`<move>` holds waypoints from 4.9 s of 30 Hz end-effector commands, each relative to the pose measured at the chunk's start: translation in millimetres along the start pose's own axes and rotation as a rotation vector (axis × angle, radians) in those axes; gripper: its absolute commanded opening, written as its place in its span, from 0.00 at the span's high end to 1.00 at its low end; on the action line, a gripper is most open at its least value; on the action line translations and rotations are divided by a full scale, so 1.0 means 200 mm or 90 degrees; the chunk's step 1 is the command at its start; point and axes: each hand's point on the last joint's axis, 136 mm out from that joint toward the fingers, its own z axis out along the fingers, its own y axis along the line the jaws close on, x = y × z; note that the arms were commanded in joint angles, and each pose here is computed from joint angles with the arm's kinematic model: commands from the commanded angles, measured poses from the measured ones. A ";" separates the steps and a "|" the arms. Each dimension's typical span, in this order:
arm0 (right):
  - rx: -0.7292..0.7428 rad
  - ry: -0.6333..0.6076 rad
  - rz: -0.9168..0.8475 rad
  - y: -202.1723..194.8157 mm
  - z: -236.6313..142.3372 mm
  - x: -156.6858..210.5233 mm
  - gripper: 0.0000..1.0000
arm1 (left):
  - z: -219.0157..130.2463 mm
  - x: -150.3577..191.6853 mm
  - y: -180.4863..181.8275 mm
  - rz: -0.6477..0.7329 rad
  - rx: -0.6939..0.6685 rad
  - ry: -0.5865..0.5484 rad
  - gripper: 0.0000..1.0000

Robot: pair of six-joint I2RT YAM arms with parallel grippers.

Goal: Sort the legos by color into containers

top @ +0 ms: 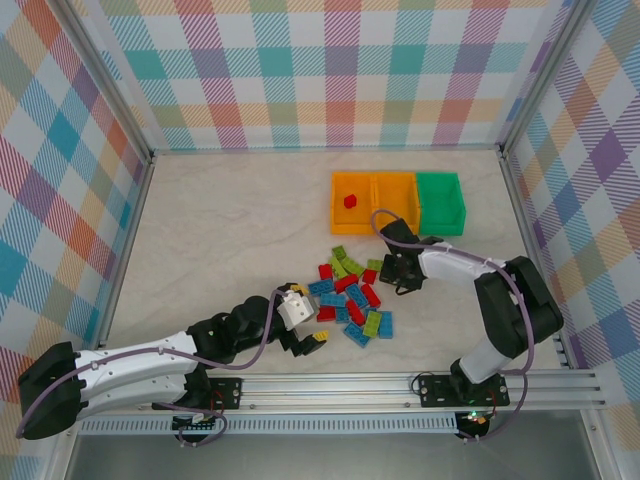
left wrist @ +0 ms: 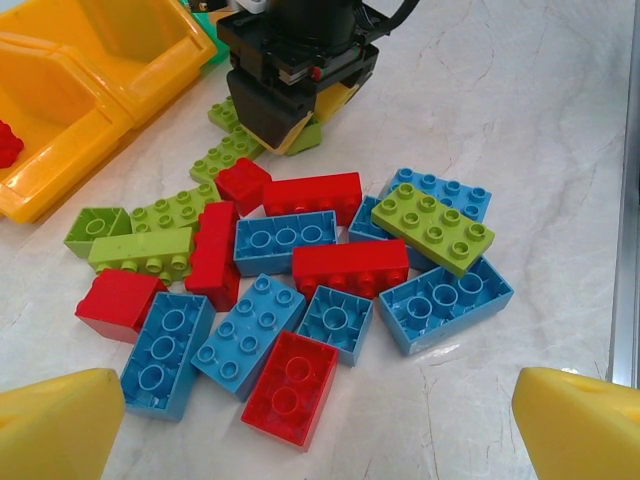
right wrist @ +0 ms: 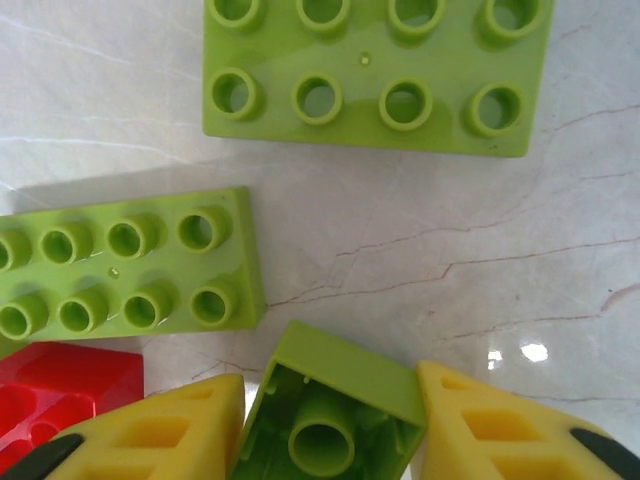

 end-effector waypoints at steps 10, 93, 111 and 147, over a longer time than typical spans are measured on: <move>-0.062 -0.130 -0.009 0.03 -0.36 -0.16 0.72 | -0.03 -0.09 0.02 -0.002 -0.006 -0.031 0.00; 0.021 0.035 -0.162 -0.17 -0.32 0.65 0.71 | -0.01 -0.08 -0.18 0.100 0.113 -0.014 0.00; -0.095 -0.212 -0.053 -0.09 -0.62 -0.69 0.78 | -0.01 -0.07 -0.07 0.080 0.027 -0.007 0.00; -0.338 -0.011 -0.145 0.25 -0.90 0.22 0.40 | 0.07 0.02 0.59 -0.608 -0.276 0.104 0.00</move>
